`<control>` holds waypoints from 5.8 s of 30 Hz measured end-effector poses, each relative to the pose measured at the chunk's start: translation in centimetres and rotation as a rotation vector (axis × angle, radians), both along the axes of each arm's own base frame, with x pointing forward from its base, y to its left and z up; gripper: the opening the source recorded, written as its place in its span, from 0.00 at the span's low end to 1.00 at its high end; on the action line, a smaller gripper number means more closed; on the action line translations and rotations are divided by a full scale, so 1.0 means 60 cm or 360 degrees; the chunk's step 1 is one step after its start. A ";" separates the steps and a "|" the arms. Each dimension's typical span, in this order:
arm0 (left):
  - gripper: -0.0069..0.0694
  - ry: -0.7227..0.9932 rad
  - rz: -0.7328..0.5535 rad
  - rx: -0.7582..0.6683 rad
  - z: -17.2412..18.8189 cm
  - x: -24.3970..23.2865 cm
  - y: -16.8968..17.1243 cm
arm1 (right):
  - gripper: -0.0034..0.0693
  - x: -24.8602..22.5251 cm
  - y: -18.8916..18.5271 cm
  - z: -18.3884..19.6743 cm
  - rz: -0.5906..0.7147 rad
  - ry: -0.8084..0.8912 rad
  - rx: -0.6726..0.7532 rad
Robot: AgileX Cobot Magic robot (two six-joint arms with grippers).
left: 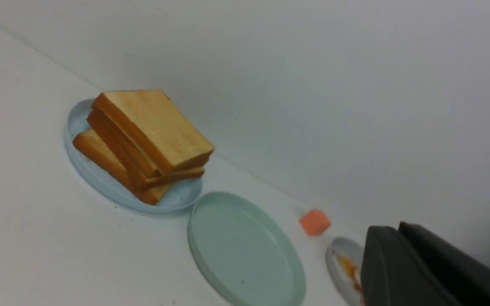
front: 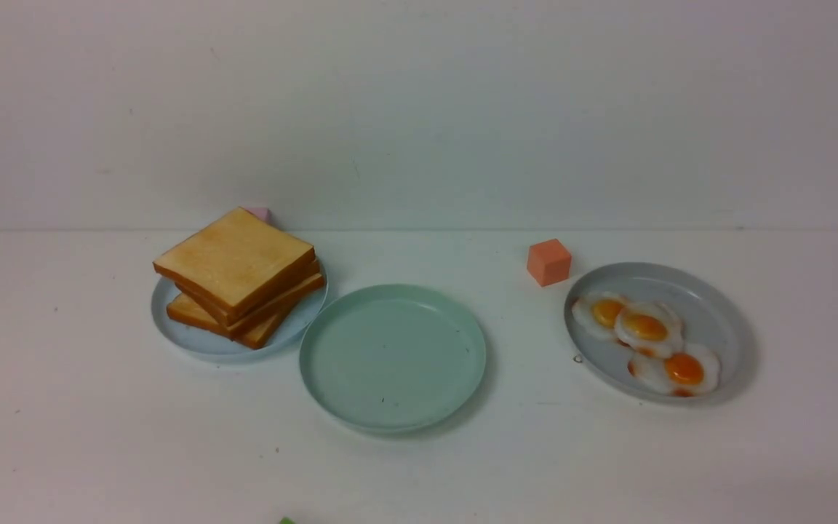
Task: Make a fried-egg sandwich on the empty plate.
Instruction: Use the left arm to grab a slice of bread, then use the left arm to put a slice of bread into the empty plate in the middle, then use the right arm to grab a fried egg
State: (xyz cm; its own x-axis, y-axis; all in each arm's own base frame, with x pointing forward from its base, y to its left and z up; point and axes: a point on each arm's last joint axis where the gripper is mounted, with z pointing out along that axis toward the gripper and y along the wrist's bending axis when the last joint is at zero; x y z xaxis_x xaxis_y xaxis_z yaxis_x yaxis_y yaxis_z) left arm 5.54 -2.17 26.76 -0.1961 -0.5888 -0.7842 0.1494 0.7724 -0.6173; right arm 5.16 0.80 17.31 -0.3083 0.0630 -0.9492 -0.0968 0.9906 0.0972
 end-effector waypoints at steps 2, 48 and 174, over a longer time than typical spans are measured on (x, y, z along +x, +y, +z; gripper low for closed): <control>0.10 0.0113 -0.0098 0.0137 0.013 0.018 -0.007 | 0.38 0.000 0.000 0.000 0.0000 0.0000 0.0000; 0.07 0.1136 -0.0704 0.1167 0.035 0.476 -0.151 | 0.06 0.034 0.088 0.334 0.0931 0.0503 -0.0071; 0.07 0.0168 -0.0870 0.1090 0.202 0.075 -0.094 | 0.17 0.397 0.155 0.201 0.0576 0.1085 -0.0631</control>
